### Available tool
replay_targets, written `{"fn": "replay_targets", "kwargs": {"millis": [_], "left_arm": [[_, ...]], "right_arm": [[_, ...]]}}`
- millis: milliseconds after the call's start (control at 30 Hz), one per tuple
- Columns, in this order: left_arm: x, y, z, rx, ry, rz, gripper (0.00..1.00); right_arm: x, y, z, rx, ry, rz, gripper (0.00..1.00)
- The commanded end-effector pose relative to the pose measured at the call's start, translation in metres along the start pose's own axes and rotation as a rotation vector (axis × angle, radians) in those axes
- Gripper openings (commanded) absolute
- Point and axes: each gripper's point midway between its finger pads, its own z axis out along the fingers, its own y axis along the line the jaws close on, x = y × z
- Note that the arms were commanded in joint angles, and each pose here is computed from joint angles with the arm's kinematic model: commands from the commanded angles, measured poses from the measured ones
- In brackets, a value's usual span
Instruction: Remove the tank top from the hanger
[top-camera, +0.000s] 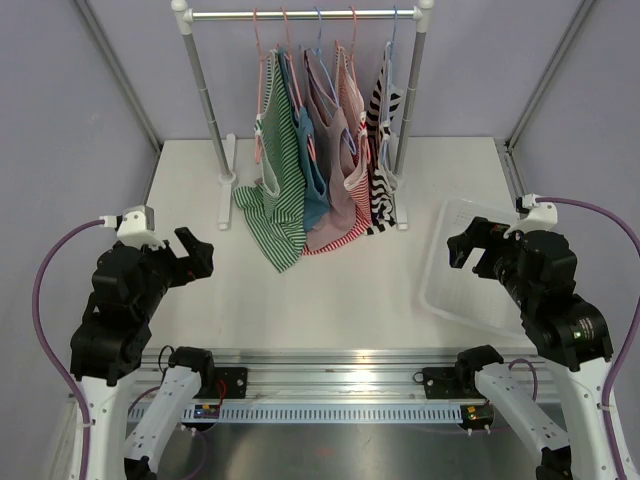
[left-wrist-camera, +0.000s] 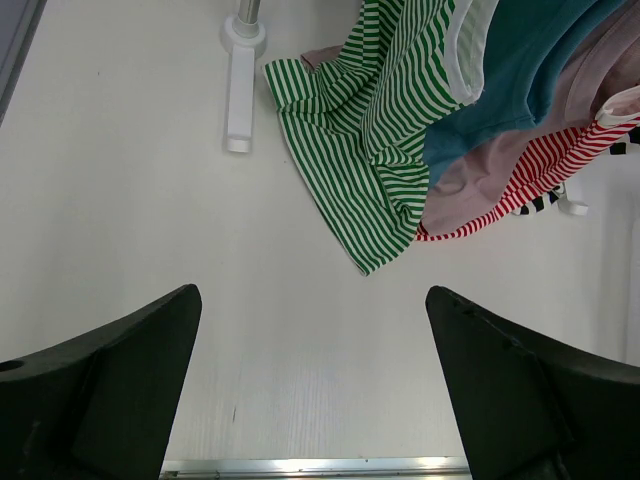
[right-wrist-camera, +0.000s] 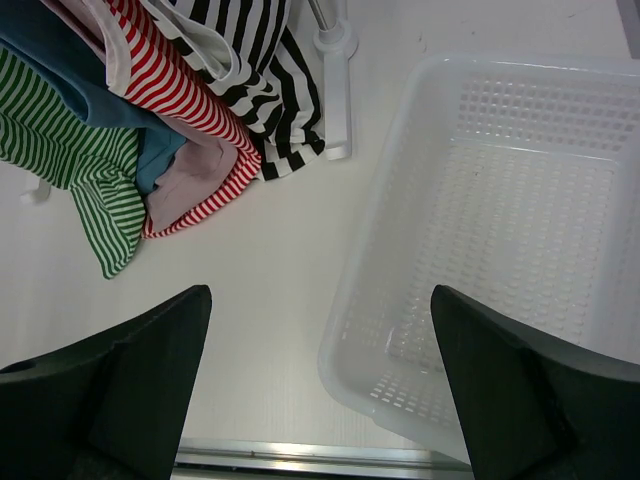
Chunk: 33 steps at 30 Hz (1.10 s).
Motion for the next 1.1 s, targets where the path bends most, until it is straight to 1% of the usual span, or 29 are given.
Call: {"fn": "replay_targets", "kwargs": {"millis": [0,133,200,267,300,367,433,467,500,533,567,600,633,667,700,733,767,800,833,867,900,933,967,1000,1033,1067], "left_arm": [[-0.023,-0.013,-0.004,0.053,-0.07,0.0,0.99],[-0.031,-0.017,-0.006,0.066,-0.08,-0.016,0.99],[-0.035,-0.021,-0.006,0.076,-0.081,-0.025,0.99],[-0.048,-0.027,-0.009,0.094,-0.107,-0.029,0.99],[-0.051,-0.029,-0.005,0.096,-0.1,-0.03,0.99],[-0.068,-0.042,-0.008,0.143,-0.117,-0.034,0.99],[-0.079,-0.055,0.002,0.182,-0.091,-0.04,0.99],[-0.096,-0.063,-0.003,0.208,-0.122,-0.041,0.99],[-0.102,-0.07,0.009,0.223,-0.1,-0.042,0.99],[-0.11,-0.074,0.013,0.229,-0.103,-0.043,0.99],[-0.129,-0.081,0.007,0.247,-0.142,-0.037,0.99],[-0.137,-0.084,0.013,0.251,-0.145,-0.028,0.99],[-0.139,-0.087,0.033,0.238,-0.11,-0.026,0.99],[-0.145,-0.091,0.04,0.243,-0.098,-0.016,0.99],[-0.163,-0.102,0.036,0.267,-0.132,0.012,0.99],[-0.164,-0.107,0.061,0.256,-0.095,0.027,0.99],[-0.183,-0.115,0.059,0.255,-0.14,0.065,0.99],[-0.192,-0.121,0.064,0.255,-0.158,0.085,0.99],[-0.198,-0.124,0.073,0.247,-0.165,0.103,0.99],[-0.197,-0.127,0.095,0.231,-0.139,0.121,0.99],[-0.213,-0.136,0.094,0.248,-0.178,0.15,0.99],[-0.216,-0.138,0.101,0.248,-0.181,0.161,0.99],[-0.215,-0.141,0.12,0.238,-0.163,0.172,0.99],[-0.219,-0.143,0.125,0.239,-0.169,0.184,0.98],[-0.228,-0.146,0.126,0.244,-0.193,0.187,0.96],[-0.225,-0.149,0.143,0.24,-0.175,0.196,0.94]], "right_arm": [[-0.011,0.002,0.003,0.007,-0.044,0.018,1.0],[-0.01,0.005,0.005,-0.01,-0.04,0.03,0.99],[-0.008,0.012,0.006,-0.047,-0.029,0.024,1.0],[-0.006,0.023,0.006,-0.109,-0.016,0.02,0.99],[-0.007,0.025,0.006,-0.12,-0.014,0.018,0.99],[-0.007,0.028,0.009,-0.13,-0.006,0.027,0.99],[-0.007,0.031,0.012,-0.135,0.005,0.036,1.0],[-0.007,0.034,0.012,-0.151,0.013,0.034,1.0],[-0.006,0.034,0.013,-0.15,0.014,0.035,0.99],[-0.003,0.039,0.014,-0.179,0.032,0.033,0.99],[-0.003,0.04,0.014,-0.182,0.034,0.034,0.99],[-0.001,0.04,0.015,-0.18,0.045,0.038,0.99],[0.0,0.04,0.015,-0.18,0.053,0.036,1.0],[0.001,0.039,0.014,-0.18,0.056,0.031,1.0],[0.002,0.04,0.014,-0.181,0.061,0.03,1.0],[0.002,0.04,0.013,-0.183,0.06,0.031,0.99],[0.003,0.04,0.013,-0.186,0.062,0.032,1.0],[0.003,0.041,0.012,-0.192,0.062,0.032,0.99],[0.003,0.042,0.009,-0.202,0.058,0.032,1.0],[0.003,0.042,0.008,-0.205,0.059,0.034,0.99],[0.004,0.043,0.007,-0.211,0.066,0.032,1.0],[0.004,0.045,0.004,-0.224,0.065,0.029,1.0],[0.005,0.045,0.002,-0.228,0.064,0.026,0.99],[0.006,0.045,0.001,-0.23,0.068,0.024,0.99],[0.008,0.045,-0.002,-0.235,0.071,0.021,0.99],[0.009,0.044,-0.004,-0.236,0.069,0.012,0.99]]}}
